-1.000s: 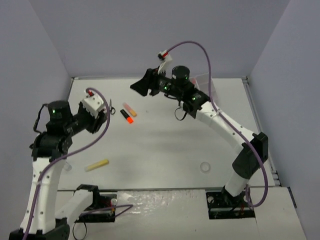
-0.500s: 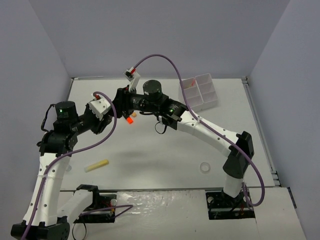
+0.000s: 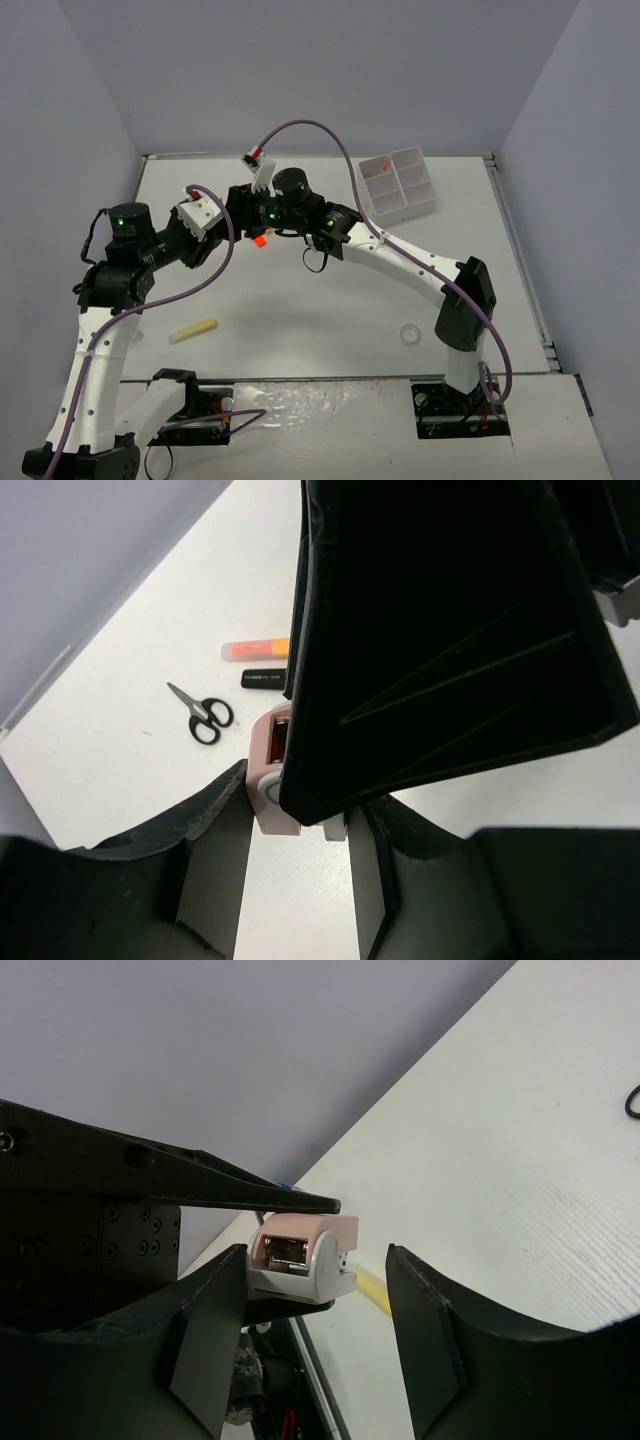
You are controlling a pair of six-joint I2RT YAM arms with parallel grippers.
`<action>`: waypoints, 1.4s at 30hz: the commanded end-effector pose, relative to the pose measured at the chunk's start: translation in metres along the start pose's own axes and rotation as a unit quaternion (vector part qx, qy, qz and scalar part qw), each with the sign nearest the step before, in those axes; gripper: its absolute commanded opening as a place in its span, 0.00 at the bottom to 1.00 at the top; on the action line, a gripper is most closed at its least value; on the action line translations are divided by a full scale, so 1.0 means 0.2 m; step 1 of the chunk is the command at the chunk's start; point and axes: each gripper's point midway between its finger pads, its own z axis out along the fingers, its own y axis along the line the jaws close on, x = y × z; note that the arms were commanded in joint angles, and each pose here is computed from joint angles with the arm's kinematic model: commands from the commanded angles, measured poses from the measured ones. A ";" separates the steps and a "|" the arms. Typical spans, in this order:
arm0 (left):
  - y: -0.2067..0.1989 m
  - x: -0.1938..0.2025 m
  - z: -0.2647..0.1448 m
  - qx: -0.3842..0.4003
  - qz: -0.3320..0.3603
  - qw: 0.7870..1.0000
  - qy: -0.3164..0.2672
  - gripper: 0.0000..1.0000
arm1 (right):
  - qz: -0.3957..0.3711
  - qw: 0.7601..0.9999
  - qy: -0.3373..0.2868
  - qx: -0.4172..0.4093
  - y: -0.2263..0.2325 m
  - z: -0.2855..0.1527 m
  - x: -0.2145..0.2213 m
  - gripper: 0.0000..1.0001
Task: Sort the stationery into containers
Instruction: Place the stapler in the storage box.
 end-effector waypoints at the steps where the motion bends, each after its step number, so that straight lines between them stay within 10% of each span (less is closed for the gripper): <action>1: 0.07 -0.15 -0.01 -0.015 0.047 0.998 -0.045 0.00 | -0.022 0.999 -0.013 -0.024 0.10 0.02 -0.05 0.53; 13: 0.12 -0.04 0.04 -0.015 0.095 0.995 0.006 0.00 | 0.008 0.999 0.025 -0.046 0.10 0.17 0.08 0.39; 20: 0.18 -0.02 0.04 -0.039 0.103 0.994 0.018 0.00 | 0.025 0.997 0.044 -0.052 0.08 0.20 0.14 0.00; 27: 0.19 0.00 0.04 -0.060 0.070 0.995 0.023 0.91 | 0.036 0.998 0.027 -0.038 0.01 0.15 0.07 0.00; 37: 0.09 -0.03 -0.03 -0.048 -0.032 0.998 0.012 0.97 | 0.072 0.987 -0.089 0.110 -0.58 -0.29 -0.32 0.00; 42: 0.07 0.04 -0.07 -0.074 -0.102 0.991 0.041 0.97 | 0.083 0.918 -0.195 0.334 -1.16 -0.90 -0.58 0.00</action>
